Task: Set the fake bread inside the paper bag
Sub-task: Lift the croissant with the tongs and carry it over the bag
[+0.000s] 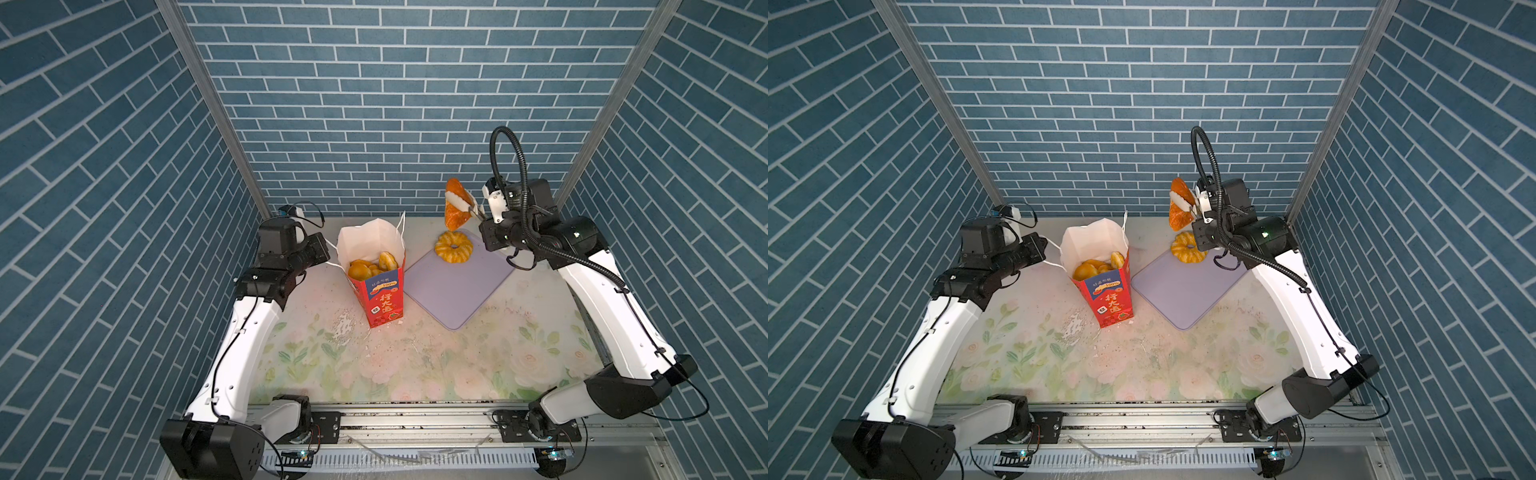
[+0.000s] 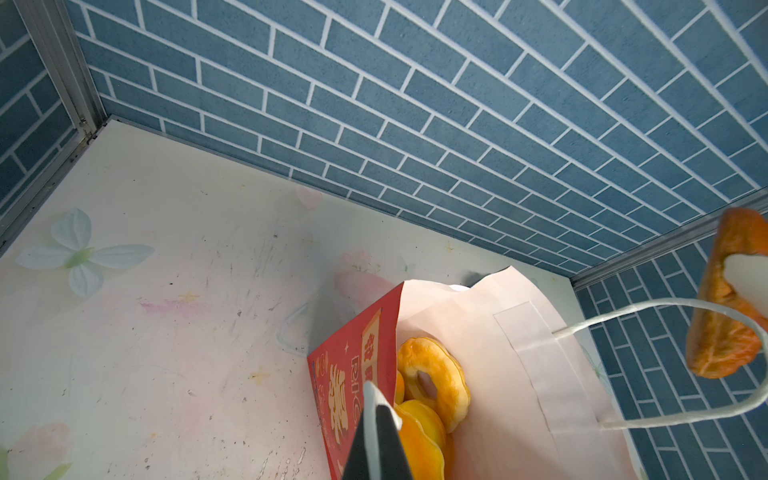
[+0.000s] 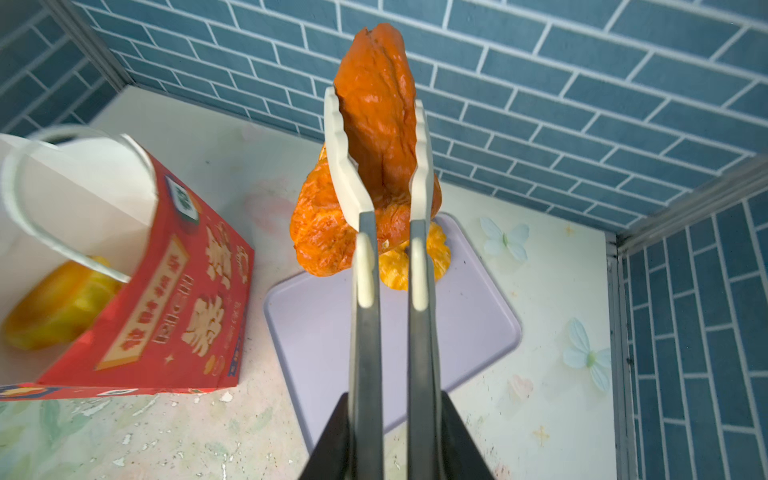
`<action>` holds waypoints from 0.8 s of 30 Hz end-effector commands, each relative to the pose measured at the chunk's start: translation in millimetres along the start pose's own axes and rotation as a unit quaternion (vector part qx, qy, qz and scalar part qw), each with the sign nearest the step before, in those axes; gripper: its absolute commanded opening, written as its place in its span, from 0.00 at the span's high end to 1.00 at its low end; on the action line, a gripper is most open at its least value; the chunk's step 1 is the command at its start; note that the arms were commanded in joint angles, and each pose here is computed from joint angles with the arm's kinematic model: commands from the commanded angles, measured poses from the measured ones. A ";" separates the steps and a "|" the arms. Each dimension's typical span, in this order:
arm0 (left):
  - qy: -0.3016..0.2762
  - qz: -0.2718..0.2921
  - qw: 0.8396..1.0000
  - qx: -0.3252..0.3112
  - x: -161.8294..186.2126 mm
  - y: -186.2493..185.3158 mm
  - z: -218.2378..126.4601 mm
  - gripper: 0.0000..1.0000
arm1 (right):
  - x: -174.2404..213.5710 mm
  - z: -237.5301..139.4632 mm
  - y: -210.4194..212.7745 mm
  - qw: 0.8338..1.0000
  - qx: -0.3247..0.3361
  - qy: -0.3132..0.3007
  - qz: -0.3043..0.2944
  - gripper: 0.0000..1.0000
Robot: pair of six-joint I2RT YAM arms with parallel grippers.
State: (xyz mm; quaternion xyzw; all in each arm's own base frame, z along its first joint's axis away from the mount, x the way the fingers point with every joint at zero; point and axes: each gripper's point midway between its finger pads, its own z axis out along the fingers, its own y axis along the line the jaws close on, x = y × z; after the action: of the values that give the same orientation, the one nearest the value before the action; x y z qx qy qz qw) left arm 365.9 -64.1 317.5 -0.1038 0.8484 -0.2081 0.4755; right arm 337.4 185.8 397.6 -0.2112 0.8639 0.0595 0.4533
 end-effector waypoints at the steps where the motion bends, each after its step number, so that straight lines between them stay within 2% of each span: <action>1: -0.007 -0.001 1.000 0.007 -1.5 -3.2 -1.1 1.00 | -41.7 -29.2 31.3 0.993 -0.059 -0.083 -0.059 0.83; 7: -0.007 -0.002 1.000 0.005 -2.4 -2.8 0.3 1.00 | -55.8 -40.6 99.7 0.968 -0.136 -0.101 -0.184 0.83; 11: -0.008 -0.004 1.000 0.005 -3.0 -2.6 0.4 1.00 | -51.7 -40.2 135.5 0.950 -0.180 -0.097 -0.234 0.83; 17: -0.004 -0.006 1.000 0.004 -1.2 -2.1 1.0 1.00 | -31.7 -18.1 165.6 0.939 -0.210 -0.064 -0.263 0.83; 24: -0.004 -0.002 1.000 0.002 -2.7 -2.4 0.4 1.00 | -5.0 17.3 173.4 0.940 -0.205 -0.005 -0.271 0.80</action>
State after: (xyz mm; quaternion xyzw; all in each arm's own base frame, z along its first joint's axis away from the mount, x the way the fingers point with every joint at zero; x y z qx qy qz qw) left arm 365.8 -64.2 317.2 -0.1098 0.8478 -0.2118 0.4736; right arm 279.4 346.0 374.8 -0.5148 0.7510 0.1157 0.3970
